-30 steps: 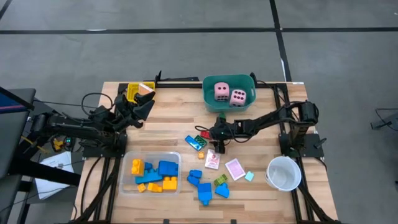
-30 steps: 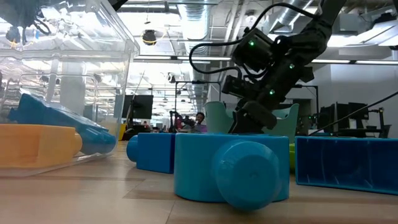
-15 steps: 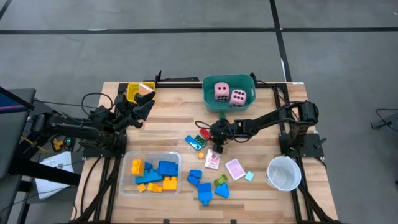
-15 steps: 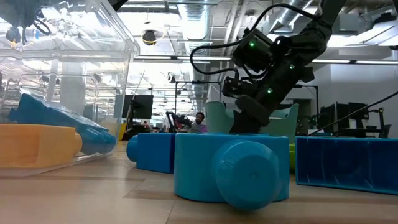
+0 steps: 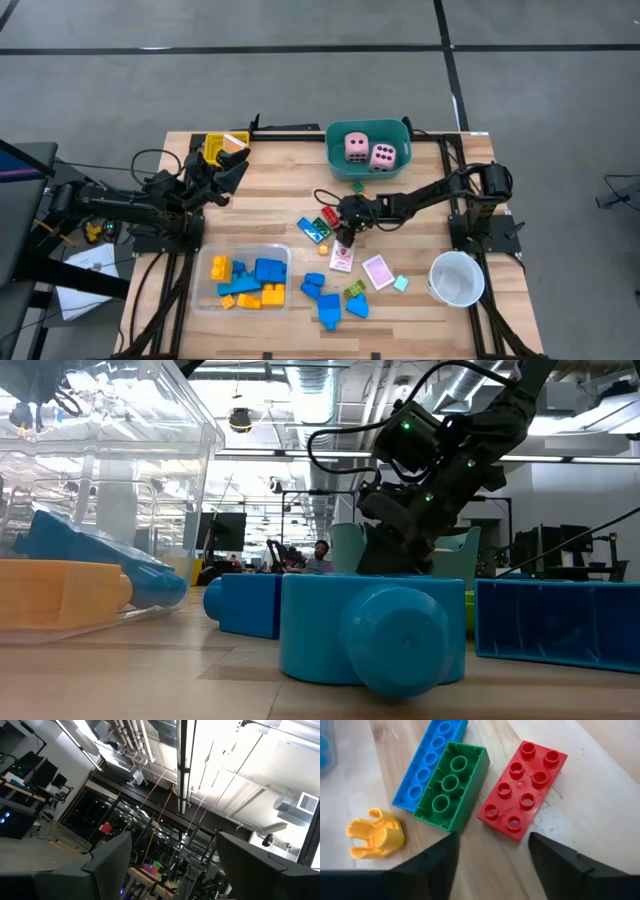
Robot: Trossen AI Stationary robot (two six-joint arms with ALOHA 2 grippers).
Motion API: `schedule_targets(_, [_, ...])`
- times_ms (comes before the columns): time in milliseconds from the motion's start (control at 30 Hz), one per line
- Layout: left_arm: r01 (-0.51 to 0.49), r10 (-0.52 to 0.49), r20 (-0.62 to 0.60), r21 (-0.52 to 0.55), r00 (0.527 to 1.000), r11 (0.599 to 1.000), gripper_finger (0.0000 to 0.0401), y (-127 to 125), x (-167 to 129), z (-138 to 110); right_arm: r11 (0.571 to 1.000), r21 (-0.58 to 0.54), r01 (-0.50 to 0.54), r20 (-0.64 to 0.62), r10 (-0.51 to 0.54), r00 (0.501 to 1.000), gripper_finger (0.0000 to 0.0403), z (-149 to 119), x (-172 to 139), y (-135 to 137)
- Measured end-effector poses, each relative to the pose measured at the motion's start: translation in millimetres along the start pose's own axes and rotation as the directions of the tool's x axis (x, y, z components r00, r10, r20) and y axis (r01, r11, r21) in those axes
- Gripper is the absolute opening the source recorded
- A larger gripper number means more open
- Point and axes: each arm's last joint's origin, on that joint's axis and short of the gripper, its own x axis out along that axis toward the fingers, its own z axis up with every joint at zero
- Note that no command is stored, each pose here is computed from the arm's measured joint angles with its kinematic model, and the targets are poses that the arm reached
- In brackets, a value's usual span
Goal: Pick & Place Toys
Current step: Put the red game piece into the transparent bin
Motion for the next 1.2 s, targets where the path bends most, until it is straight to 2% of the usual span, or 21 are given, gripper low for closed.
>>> schedule_targets(167, [0.0,0.0,-0.001,0.0,1.0,1.0,0.0287,0,0,0,0.996,0.093,-0.007,0.02,0.005,1.0,0.0282,3,0,-2])
schedule_targets(300, [-0.004,0.004,-0.008,0.003,1.0,1.0,0.0287,0,0,-1,0.99,0.139,0.014,0.048,-0.02,0.999,0.029,6,0,-5])
schedule_targets(500, [-0.008,0.008,-0.019,0.008,1.0,1.0,0.0287,1,0,-2,0.988,0.152,0.017,0.085,-0.03,0.996,0.0291,10,1,-9])
schedule_targets(867, [0.006,-0.006,-0.034,0.011,0.999,1.0,0.0287,1,0,-3,0.989,0.14,0.04,0.088,-0.053,0.995,0.0291,12,7,-14])
schedule_targets(1067, [0.004,-0.004,-0.036,-0.004,0.999,1.0,0.0287,1,0,-3,0.99,0.108,0.087,0.029,-0.091,0.995,0.0291,13,21,-9])
schedule_targets(1200, [0.002,-0.002,-0.045,-0.008,0.999,1.0,0.0287,1,0,-4,0.994,0.023,0.106,0.005,-0.107,0.994,0.0291,19,19,-4])
